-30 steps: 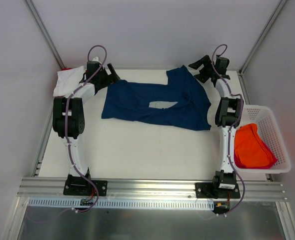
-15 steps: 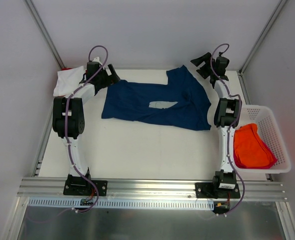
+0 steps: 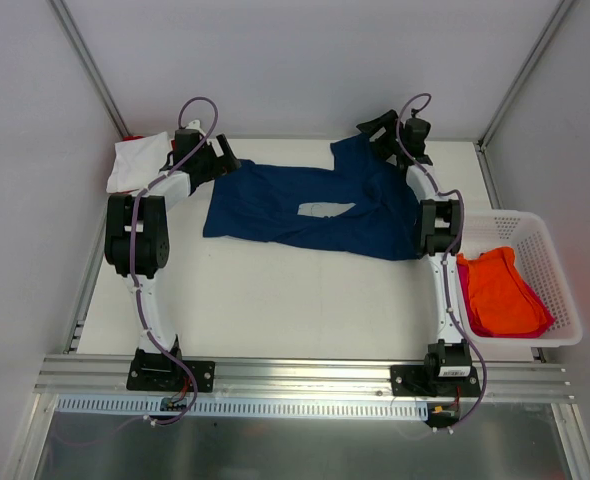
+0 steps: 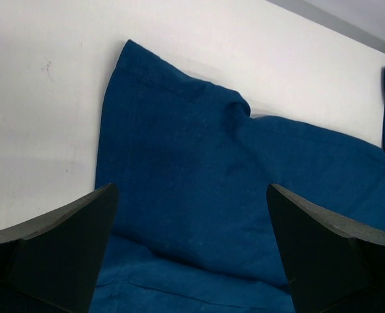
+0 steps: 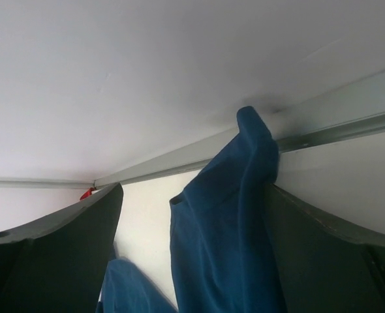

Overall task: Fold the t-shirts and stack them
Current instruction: Fold the tshirt

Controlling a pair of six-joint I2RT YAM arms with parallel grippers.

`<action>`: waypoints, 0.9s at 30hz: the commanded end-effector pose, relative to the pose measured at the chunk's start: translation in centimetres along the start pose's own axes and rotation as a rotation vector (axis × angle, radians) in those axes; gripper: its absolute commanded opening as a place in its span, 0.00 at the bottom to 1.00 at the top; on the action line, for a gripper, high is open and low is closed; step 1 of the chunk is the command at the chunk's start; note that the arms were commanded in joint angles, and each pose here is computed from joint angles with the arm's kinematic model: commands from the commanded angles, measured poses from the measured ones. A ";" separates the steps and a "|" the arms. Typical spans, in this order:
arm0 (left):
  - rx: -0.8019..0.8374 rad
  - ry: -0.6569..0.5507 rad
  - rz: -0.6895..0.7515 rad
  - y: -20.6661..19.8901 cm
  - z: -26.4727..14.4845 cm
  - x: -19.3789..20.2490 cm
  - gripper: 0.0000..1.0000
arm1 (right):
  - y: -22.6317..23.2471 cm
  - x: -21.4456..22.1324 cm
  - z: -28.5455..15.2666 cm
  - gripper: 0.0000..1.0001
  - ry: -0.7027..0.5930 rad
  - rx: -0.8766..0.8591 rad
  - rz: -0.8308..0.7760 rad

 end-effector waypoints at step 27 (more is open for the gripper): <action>-0.315 0.002 -0.084 3.6 -1.2 -0.9 0.99 | 1.0 -0.3 -1.8 0.00 0.043 0.007 -0.014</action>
Point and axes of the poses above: each gripper's point midway between its finger pads, its own z axis out along the fingers, its own y axis along the line the jaws close on, x = y × z, the point moved 9 cm from there along -z, back along the fingers, and after that the axes turned 11 degrees about z, right-handed, at the moved point
